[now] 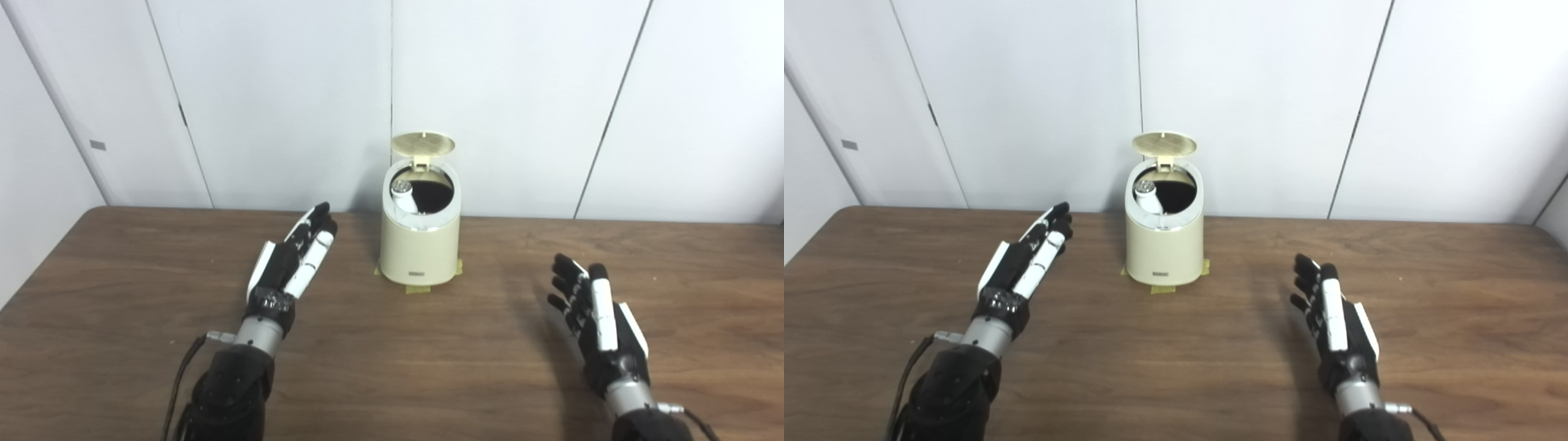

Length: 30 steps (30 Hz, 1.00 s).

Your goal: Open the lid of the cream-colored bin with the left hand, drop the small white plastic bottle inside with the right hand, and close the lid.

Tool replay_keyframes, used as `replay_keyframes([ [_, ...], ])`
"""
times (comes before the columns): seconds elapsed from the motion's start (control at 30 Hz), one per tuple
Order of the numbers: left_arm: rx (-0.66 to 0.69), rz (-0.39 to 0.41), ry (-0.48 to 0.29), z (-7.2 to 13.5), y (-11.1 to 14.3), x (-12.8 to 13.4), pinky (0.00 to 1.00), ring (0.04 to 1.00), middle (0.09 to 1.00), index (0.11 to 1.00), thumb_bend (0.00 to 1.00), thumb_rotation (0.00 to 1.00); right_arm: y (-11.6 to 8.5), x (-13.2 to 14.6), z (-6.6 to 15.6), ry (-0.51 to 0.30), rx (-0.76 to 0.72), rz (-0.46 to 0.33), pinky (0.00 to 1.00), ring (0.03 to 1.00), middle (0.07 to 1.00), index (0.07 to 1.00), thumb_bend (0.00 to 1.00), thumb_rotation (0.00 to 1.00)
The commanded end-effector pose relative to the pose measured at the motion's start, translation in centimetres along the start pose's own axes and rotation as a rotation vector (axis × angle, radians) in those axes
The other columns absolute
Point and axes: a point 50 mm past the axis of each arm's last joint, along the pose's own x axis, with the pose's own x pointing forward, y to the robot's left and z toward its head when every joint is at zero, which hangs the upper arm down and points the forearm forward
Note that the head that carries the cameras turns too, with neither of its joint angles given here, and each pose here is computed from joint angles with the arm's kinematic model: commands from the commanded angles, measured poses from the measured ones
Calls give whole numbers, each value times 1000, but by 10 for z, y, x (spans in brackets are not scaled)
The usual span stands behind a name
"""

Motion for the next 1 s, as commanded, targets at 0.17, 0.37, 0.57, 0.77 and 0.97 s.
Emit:
replay_keyframes([
  [0.17,0,-23,-127,39,1,35,969,939,933,967,588,735,4,6,9,-126,-26,5,917,948,935,908,613,1000],
  [0.37,6,-24,-161,51,2,53,958,934,933,954,612,733,6,1,0,-115,-89,-8,878,939,930,912,615,1000],
  [0.57,29,-36,-187,64,3,72,968,941,933,950,600,708,9,0,-2,-116,-105,-2,840,910,913,901,583,1000],
  [0.77,59,-34,-193,77,-4,89,960,916,904,920,620,702,8,0,-3,-118,-95,-1,813,885,904,899,592,1000],
  [0.97,79,-50,-201,84,-12,100,951,907,895,913,633,701,8,-3,-3,-109,-104,-2,787,875,893,893,578,1000],
])
